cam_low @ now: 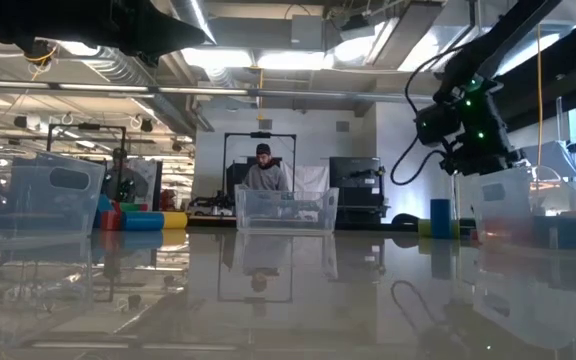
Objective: Sort blocks by size
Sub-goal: Put the green arch block into the bottom right transparent bin
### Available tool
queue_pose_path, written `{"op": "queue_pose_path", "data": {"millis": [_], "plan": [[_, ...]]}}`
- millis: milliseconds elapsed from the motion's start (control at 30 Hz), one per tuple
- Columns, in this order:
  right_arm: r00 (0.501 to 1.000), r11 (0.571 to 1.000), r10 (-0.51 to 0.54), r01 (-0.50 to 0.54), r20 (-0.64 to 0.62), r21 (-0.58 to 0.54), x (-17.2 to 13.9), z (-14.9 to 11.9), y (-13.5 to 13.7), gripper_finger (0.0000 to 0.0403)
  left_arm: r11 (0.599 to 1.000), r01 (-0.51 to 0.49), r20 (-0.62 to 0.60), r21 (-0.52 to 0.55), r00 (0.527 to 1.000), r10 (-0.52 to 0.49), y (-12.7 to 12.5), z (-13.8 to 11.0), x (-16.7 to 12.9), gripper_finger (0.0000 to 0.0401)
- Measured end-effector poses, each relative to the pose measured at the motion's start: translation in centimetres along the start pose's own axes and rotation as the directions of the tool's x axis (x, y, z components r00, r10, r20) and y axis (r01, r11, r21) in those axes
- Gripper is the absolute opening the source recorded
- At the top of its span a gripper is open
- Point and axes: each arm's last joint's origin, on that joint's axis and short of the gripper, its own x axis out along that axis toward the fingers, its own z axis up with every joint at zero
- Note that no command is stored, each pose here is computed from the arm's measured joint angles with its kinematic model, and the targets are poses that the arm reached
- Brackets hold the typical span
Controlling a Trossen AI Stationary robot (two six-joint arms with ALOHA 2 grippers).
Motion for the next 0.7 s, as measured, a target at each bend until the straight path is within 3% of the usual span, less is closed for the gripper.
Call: {"op": "queue_pose_path", "data": {"millis": [467, 700], "plan": [[0.99, 0.983, -0.133, 0.137, 0.041, -0.121, 3.0, -0.5, 0.6, 0.0195, 1.0, -0.001, 0.007, 0.005, 1.0, 0.001, 0.0, 0.1, 0.0, 0.0004], [0.991, 0.983, -0.128, 0.132, 0.041, -0.13, 2.9, -0.4, 0.5, 0.0195, 1.0, -0.002, 0.007, 0.005, 1.0, 0.002, 0.0, 0.1, 0.0, 0.0004]]}}
